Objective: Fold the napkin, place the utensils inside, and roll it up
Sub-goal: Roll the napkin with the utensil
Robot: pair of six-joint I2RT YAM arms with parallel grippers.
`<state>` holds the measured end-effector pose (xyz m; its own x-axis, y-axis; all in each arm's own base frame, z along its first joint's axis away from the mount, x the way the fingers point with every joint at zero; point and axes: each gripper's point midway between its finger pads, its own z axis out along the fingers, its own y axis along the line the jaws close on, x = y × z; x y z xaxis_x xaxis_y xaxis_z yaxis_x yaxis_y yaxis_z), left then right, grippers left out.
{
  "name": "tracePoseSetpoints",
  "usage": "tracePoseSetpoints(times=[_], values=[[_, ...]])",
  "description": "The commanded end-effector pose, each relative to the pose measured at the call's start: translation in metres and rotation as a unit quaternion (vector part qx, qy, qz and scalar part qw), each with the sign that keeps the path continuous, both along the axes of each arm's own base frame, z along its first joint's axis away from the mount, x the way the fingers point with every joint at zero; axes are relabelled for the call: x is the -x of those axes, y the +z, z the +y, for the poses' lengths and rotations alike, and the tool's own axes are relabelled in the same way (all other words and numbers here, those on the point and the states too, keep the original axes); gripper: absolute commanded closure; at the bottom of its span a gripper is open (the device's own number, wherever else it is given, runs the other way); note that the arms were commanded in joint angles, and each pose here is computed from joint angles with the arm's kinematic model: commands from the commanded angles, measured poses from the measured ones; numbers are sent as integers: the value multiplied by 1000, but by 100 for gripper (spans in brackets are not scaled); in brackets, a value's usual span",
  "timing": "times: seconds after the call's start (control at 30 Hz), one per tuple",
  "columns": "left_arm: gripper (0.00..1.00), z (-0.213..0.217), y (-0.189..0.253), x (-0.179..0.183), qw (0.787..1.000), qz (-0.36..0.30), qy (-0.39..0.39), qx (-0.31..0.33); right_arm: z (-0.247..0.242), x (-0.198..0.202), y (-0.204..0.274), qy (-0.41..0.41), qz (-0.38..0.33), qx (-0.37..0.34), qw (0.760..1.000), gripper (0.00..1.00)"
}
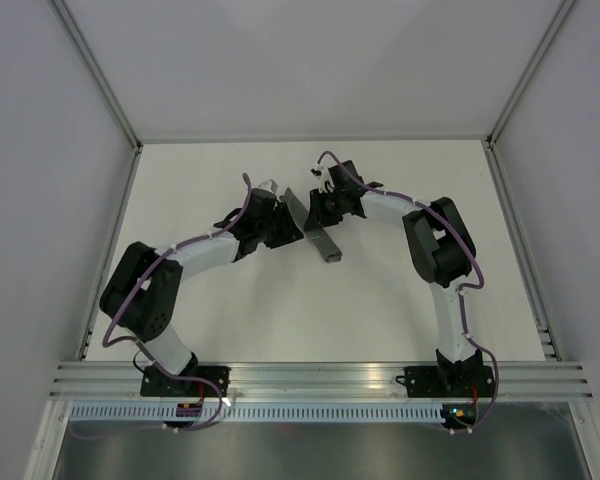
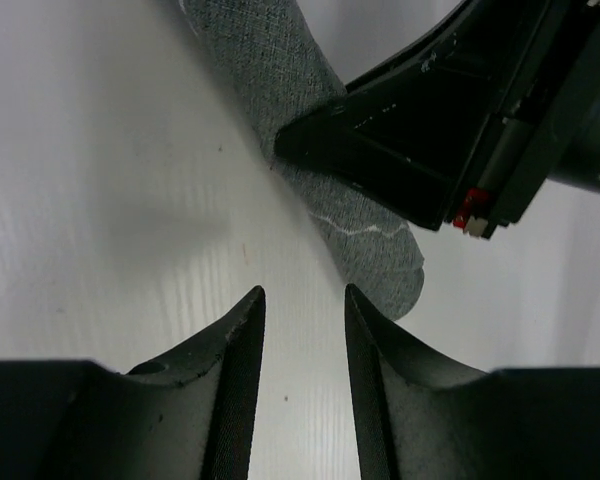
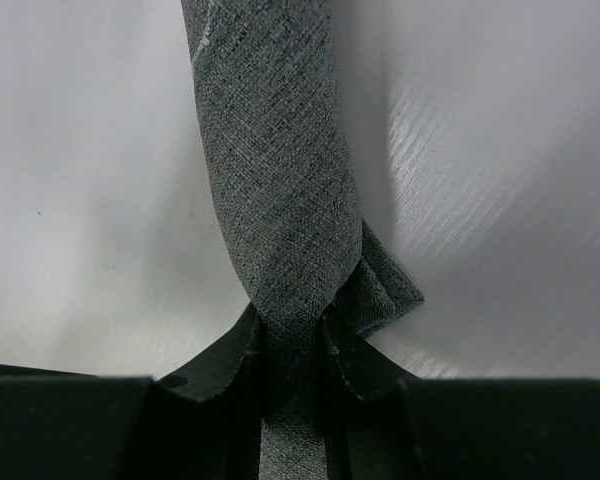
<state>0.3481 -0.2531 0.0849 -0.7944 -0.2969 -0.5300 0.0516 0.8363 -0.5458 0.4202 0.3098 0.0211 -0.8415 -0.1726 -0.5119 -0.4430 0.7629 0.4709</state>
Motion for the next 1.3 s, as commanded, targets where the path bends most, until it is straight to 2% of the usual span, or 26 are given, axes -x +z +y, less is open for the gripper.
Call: tracePoseSetpoints(times=[0.0, 0.17, 0.5, 0.67, 0.77, 0.83, 1.03, 1.2, 1.27], values=[[58, -30, 9, -31, 998, -22, 36, 36, -37, 22, -73, -68, 84, 85, 990, 99], [55, -54, 7, -34, 998, -40, 20, 35, -40, 18, -78, -92, 93, 83, 988, 99], [50, -65, -7, -35, 998, -53, 13, -11, -38, 13, -74, -105, 92, 72, 988, 97], [50, -64, -22, -31, 998, -36, 17, -51, -37, 12, -73, -104, 95, 69, 988, 93], [50, -60, -33, -26, 995, -19, 18, -97, -37, 12, -72, -103, 95, 66, 988, 92], [50, -63, -28, -30, 994, -23, 19, -106, -36, 13, -72, -101, 97, 66, 988, 92], [58, -58, -42, -31, 989, -2, 25, -145, -35, 14, -69, -97, 106, 54, 988, 91], [72, -53, -46, -31, 985, 6, 22, -171, -35, 16, -68, -97, 118, 42, 987, 91], [80, -52, -48, -31, 984, 9, 17, -180, -35, 16, -66, -96, 121, 36, 987, 86]])
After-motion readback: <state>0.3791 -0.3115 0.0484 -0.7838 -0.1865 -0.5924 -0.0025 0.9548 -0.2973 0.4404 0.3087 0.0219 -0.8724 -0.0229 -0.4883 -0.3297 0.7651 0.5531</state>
